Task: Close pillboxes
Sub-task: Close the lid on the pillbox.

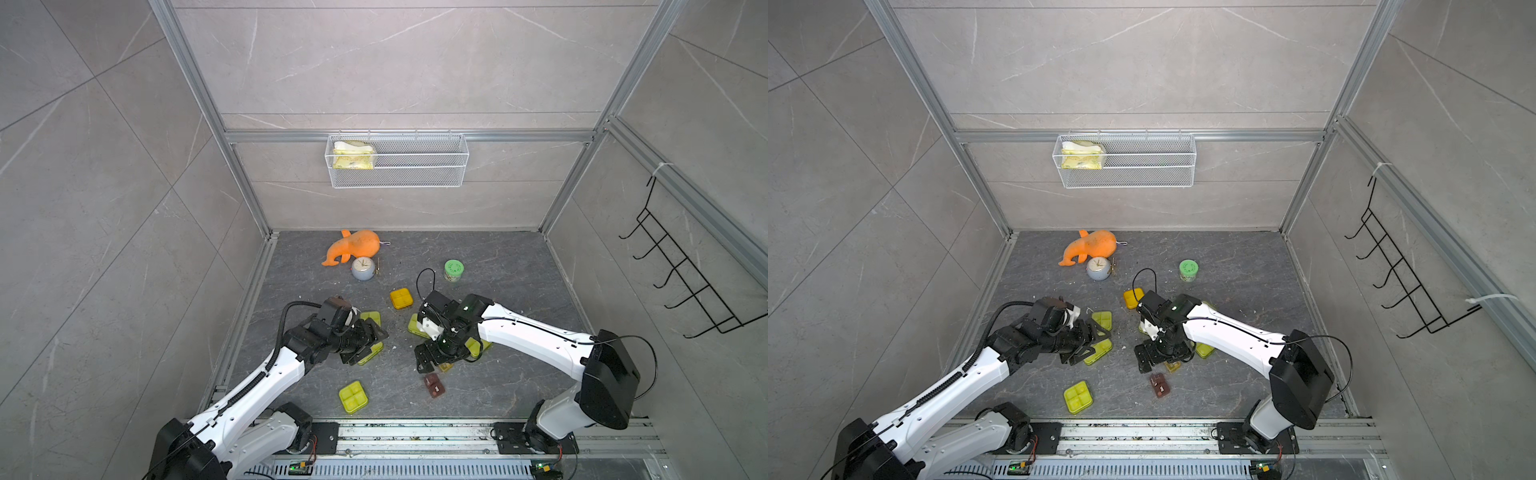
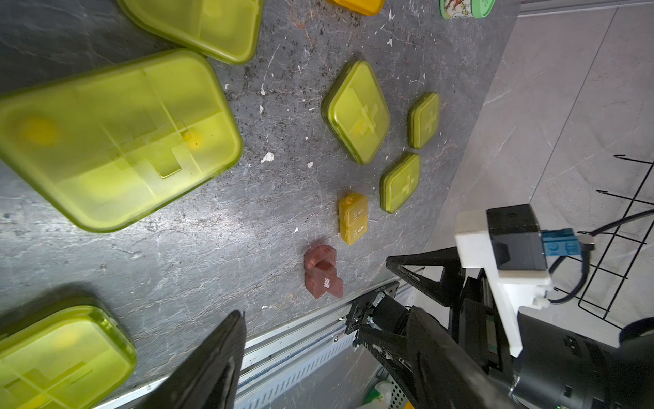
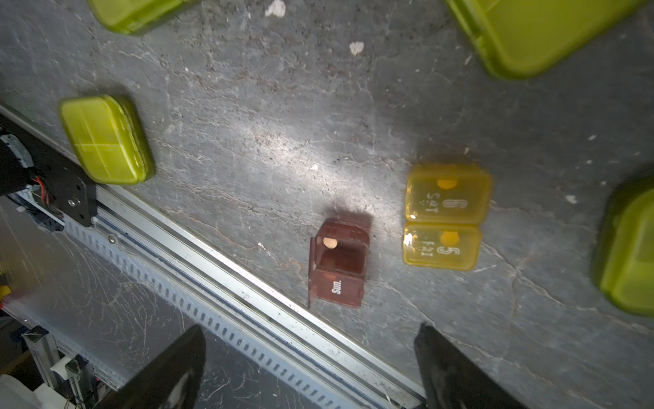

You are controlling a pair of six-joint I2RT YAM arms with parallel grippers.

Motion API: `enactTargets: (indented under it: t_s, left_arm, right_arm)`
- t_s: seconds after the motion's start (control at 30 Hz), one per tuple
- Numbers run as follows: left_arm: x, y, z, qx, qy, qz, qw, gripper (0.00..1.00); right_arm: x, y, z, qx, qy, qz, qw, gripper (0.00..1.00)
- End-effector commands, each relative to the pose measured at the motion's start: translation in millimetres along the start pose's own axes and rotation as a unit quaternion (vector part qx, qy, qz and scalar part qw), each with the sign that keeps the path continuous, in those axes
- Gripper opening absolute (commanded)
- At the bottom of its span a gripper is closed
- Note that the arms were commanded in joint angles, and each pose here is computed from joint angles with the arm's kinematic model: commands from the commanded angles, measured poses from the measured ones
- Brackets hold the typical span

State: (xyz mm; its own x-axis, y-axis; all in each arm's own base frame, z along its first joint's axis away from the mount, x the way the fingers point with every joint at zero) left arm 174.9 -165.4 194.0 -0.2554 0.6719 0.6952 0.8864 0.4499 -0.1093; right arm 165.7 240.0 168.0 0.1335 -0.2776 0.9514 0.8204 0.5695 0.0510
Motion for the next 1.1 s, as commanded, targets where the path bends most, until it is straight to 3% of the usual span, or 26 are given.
enactTargets:
  t_s: [0.0,1.07]
  left_arm:
    - [1,-1,-7,0.006,-0.029,0.006,1.000,0.74]
    - [-13,-10,13,0.027,-0.003,0.023,0.999,0.74]
  right_arm:
    - [-12,-4,3,-0.006,0.013,0.008,1.000,0.92]
    - [-56,-19,-2,-0.010,0.021,0.045,0.999,0.86]
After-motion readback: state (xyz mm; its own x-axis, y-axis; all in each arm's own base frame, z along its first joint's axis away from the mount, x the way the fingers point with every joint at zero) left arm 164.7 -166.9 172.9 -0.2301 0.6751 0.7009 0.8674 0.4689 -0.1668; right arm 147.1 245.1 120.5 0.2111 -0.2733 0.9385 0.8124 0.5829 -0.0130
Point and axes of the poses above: each gripper's point midway between its finger pads, its own x axis back along the fingers, its own z axis along the line the jaws close on, y = z × x, the point moved 7 cm from there along x, back along the fingers, and after that the axes turned 8 degrees about x, right-handed, at the moved point
